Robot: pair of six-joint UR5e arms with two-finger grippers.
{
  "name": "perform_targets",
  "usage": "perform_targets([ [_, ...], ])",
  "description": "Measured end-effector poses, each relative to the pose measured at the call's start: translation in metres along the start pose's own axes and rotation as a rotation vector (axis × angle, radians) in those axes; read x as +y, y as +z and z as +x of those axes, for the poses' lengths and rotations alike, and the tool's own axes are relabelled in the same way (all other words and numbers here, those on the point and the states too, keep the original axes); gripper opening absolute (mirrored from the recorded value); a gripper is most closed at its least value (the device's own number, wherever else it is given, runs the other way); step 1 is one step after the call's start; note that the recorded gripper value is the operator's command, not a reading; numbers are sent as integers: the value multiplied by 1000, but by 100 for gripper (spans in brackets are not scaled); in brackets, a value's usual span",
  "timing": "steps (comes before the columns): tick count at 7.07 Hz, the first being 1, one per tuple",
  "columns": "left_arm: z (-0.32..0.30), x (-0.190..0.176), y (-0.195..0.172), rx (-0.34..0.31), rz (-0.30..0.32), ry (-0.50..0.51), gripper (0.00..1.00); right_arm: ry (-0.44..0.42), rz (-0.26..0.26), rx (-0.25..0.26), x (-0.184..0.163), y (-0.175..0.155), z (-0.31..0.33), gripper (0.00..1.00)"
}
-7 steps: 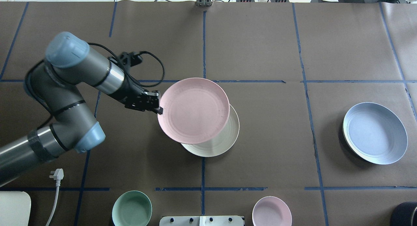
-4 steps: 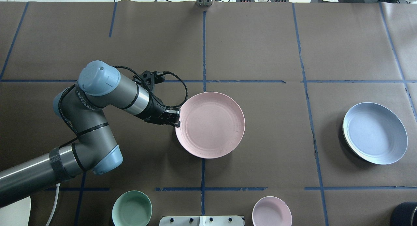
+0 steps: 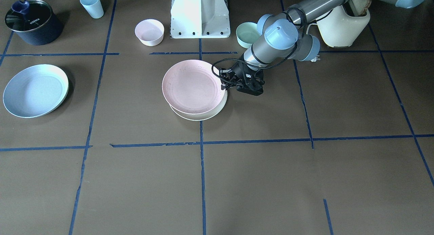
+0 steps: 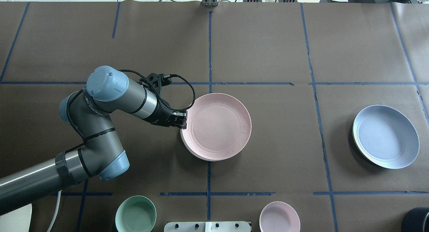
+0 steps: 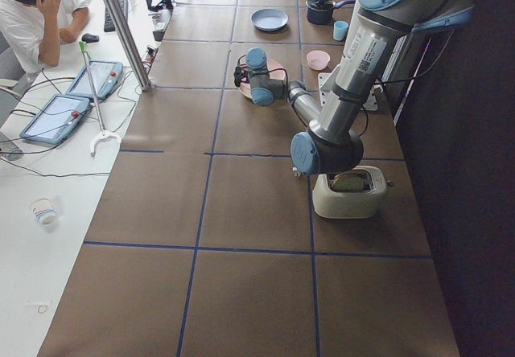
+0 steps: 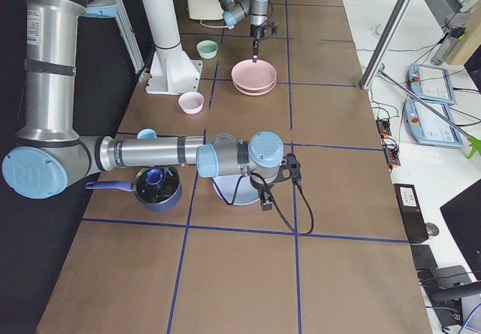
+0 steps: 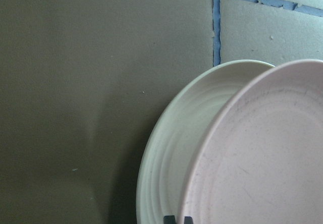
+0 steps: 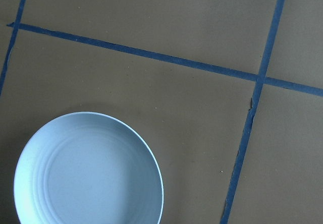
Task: Stack three plates with pink and blue
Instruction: 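Lower the pink plate onto the cream plate and open the left gripper, then withdraw the left gripper from the stack while the right gripper reaches the blue plate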
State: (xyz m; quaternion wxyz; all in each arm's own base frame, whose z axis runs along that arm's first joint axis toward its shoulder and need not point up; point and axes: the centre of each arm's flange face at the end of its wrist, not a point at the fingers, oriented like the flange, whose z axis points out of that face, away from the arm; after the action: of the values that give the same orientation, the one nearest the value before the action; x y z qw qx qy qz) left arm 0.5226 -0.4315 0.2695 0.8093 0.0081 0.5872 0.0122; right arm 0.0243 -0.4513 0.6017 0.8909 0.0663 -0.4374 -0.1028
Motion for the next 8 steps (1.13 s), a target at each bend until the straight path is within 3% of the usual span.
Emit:
perform_targets([
  [2, -3, 1, -12, 5, 29, 0, 100, 3, -34, -6, 0, 16, -9, 100],
  [4, -23, 3, -52, 17, 59, -7, 100, 56, -73, -7, -1, 52, -30, 100],
  [5, -35, 2, -73, 16, 68, -18, 100, 75, -61, 5, 1, 76, -36, 99],
  [7, -47, -2, -98, 17, 77, -34, 100, 96, 40, 23, 26, 141, -31, 98],
  [8, -48, -2, -103, 13, 79, -39, 100, 120, 76, 0, 41, 163, -25, 88],
])
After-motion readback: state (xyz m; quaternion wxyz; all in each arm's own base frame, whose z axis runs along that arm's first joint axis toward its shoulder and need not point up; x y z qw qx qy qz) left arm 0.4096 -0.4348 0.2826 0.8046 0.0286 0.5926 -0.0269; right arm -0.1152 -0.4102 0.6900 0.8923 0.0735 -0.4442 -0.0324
